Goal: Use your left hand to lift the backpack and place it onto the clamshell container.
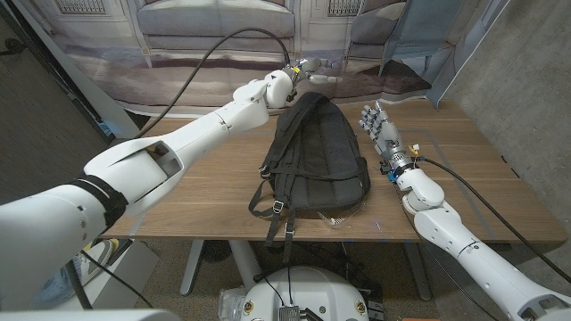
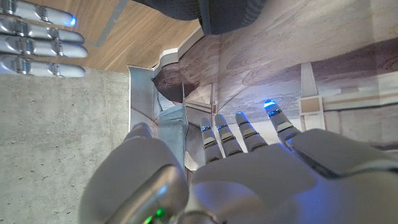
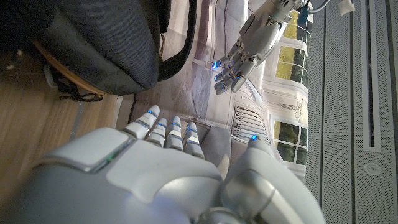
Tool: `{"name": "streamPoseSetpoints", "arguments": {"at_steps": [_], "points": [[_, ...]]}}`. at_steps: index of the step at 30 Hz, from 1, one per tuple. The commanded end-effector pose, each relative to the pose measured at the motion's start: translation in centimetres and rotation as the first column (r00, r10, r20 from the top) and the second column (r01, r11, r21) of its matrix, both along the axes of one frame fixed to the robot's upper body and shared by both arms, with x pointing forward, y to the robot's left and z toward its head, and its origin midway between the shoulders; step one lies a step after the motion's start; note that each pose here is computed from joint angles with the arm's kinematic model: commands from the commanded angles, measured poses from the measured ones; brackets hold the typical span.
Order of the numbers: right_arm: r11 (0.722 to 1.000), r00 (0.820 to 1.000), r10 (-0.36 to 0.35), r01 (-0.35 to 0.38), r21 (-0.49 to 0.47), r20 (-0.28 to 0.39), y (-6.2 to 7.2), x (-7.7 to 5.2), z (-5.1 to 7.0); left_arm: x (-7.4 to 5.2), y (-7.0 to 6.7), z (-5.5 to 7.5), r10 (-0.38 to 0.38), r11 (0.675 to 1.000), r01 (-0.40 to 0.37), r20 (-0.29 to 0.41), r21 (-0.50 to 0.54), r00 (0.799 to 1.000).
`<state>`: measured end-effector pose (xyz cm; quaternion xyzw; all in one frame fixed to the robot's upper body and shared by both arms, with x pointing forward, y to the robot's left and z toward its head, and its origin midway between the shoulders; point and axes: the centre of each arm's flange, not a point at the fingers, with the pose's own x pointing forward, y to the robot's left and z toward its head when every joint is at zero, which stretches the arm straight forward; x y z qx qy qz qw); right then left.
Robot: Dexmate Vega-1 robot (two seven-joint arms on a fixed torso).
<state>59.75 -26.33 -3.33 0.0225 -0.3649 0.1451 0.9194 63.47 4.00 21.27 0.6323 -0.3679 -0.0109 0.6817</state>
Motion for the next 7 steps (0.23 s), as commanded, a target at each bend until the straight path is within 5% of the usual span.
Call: {"name": "streamPoseSetpoints", "arguments": {"at_steps": [1, 7], "points": [[1.0, 1.0, 0.001, -0.001, -0.002, 0.003, 0.83, -0.25, -0.05, -1.19, 0.74, 0.29, -0.006, 1.0, 0.006, 0.019, 0.002, 1.0], [1.0, 1.0, 0.003, -0.003, -0.002, 0.004, 1.23, -0.26, -0.11, -1.03, 1.43, 0.2, -0.009, 1.0, 0.009, 0.011, -0.008, 1.0]]}}
